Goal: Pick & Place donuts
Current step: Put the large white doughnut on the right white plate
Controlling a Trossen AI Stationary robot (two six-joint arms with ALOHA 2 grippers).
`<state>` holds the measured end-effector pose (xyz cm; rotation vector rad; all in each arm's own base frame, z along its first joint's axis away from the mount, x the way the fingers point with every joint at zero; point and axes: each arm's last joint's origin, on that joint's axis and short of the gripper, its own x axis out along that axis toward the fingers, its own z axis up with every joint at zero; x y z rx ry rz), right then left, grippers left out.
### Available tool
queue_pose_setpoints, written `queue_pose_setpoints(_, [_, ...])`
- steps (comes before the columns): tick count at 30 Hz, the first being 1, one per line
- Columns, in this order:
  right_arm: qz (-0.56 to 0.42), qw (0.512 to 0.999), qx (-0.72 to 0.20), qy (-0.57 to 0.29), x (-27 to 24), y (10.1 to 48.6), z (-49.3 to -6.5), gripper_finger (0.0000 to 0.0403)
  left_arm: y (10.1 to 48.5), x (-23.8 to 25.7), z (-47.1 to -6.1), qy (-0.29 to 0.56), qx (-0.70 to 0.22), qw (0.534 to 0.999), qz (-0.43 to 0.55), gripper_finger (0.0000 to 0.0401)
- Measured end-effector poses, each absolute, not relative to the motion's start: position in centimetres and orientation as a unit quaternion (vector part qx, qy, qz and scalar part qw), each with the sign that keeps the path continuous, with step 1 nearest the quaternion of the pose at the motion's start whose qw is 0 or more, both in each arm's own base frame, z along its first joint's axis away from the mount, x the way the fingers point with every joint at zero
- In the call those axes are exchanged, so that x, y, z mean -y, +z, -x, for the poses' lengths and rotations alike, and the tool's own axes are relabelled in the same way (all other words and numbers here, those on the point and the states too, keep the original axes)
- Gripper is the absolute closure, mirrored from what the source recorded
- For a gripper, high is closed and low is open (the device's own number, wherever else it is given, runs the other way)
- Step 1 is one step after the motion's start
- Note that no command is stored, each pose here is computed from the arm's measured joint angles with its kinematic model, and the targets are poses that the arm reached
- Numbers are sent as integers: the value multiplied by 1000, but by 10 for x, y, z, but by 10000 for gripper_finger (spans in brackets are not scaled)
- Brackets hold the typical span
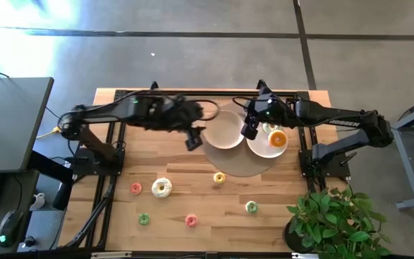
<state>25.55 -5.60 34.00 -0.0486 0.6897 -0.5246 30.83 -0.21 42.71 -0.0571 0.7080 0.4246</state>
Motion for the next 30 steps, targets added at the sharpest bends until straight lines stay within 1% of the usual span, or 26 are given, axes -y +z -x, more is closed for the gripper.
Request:
queue_pose_setpoints(3, [23,909,-330,-254,56,341,-256,263,432,18,-282,242,-358,901,26,187])
queue_pose_setpoints(6, [35,913,-318,-252,57,343,-258,263,434,35,-268,266,-345,899,33,187])
queue_pose_setpoints(8, [43,916,-312,-250,57,344,-259,263,428,46,-253,264,-358,895,34,187])
queue_pose_setpoints(11, [36,919,-301,-253,57,346,-260,263,421,58,-237,258,-345,901,54,187])
queue_pose_setpoints(15, [8,924,-278,-262,58,349,-262,263,402,70,-211,262,-336,902,70,187])
queue_pose_setpoints(20, [2,932,-254,-258,58,353,-264,263,371,75,-181,273,-319,904,86,187])
queue_pose_setpoints(30, [4,941,-242,-238,56,358,-260,263,311,68,-133,261,-260,920,137,187])
